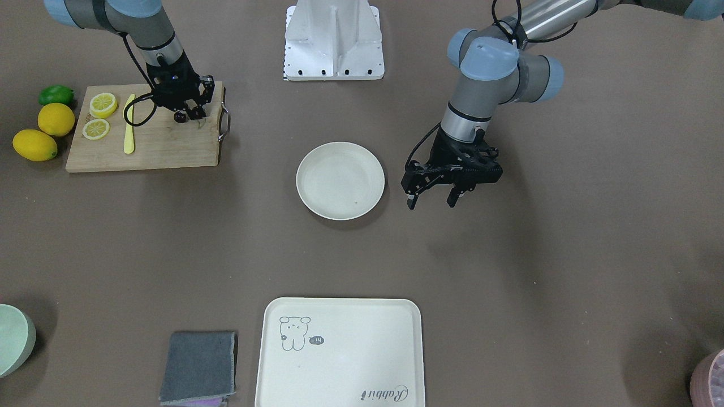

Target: Place red cherry on plate

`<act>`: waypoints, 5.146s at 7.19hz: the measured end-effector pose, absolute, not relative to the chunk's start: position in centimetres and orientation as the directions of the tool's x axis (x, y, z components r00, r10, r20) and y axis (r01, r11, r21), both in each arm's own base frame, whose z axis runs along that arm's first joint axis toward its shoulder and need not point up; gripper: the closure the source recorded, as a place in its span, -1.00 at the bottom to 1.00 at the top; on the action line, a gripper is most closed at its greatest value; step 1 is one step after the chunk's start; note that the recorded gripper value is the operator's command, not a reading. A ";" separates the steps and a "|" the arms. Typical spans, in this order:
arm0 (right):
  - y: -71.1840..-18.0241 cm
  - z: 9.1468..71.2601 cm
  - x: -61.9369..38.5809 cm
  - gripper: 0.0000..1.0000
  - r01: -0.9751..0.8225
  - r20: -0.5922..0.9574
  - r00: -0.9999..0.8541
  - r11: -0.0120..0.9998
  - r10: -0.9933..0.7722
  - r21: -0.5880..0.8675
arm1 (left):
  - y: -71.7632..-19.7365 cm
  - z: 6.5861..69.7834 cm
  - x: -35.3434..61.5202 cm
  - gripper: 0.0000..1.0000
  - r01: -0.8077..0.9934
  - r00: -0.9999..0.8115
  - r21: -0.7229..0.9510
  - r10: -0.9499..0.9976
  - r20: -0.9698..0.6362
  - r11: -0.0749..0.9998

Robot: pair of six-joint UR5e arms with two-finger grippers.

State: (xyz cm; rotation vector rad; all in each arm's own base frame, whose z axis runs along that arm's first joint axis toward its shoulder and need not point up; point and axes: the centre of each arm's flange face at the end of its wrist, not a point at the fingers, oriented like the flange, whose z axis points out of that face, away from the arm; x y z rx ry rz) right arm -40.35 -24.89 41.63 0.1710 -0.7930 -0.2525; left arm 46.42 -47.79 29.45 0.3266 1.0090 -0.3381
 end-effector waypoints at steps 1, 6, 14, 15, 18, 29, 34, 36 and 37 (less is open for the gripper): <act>-25.1 41.2 -40.2 1.00 0.153 0.687 0.668 0.957 -0.285 0.248 | -47.8 29.5 46.4 -0.95 0.421 0.490 0.109 -0.125 -0.863 0.901; -31.9 29.7 -43.7 1.00 0.048 0.776 0.581 0.962 -0.246 0.269 | -48.1 29.7 46.0 -0.95 0.426 0.491 0.109 -0.129 -0.861 0.898; -40.6 18.2 -60.5 1.00 -0.104 0.763 0.632 0.960 -0.138 0.260 | -48.9 37.9 38.6 -0.95 0.311 0.632 0.282 0.024 -0.774 0.907; -40.5 18.7 -61.4 1.00 -0.104 0.755 0.641 0.960 -0.136 0.261 | -49.5 40.5 34.9 -0.95 0.269 0.655 0.324 0.074 -0.752 0.907; -40.1 19.2 -63.1 -0.97 -0.100 0.759 0.635 0.959 -0.144 0.266 | -51.8 44.7 25.3 -0.95 0.221 0.657 0.314 0.097 -0.748 0.923; -49.7 28.2 -30.9 -1.00 0.101 0.684 0.712 0.987 -0.158 0.123 | -48.6 58.8 0.7 -0.95 0.037 0.767 0.403 0.233 -0.598 0.915; -50.2 53.3 -1.9 -1.00 0.197 0.634 0.745 0.976 -0.208 0.089 | -47.7 58.2 -4.6 -0.95 0.036 0.685 0.256 0.162 -0.710 0.966; -47.2 59.6 5.2 -1.00 0.183 0.638 0.748 0.981 -0.182 0.066 | -47.3 58.9 -4.6 -0.95 0.036 0.684 0.224 0.139 -0.716 0.974; -45.8 62.3 7.6 -1.00 0.193 0.642 0.743 0.979 -0.189 0.065 | -47.1 59.3 -4.6 -0.95 0.036 0.685 0.215 0.133 -0.716 0.976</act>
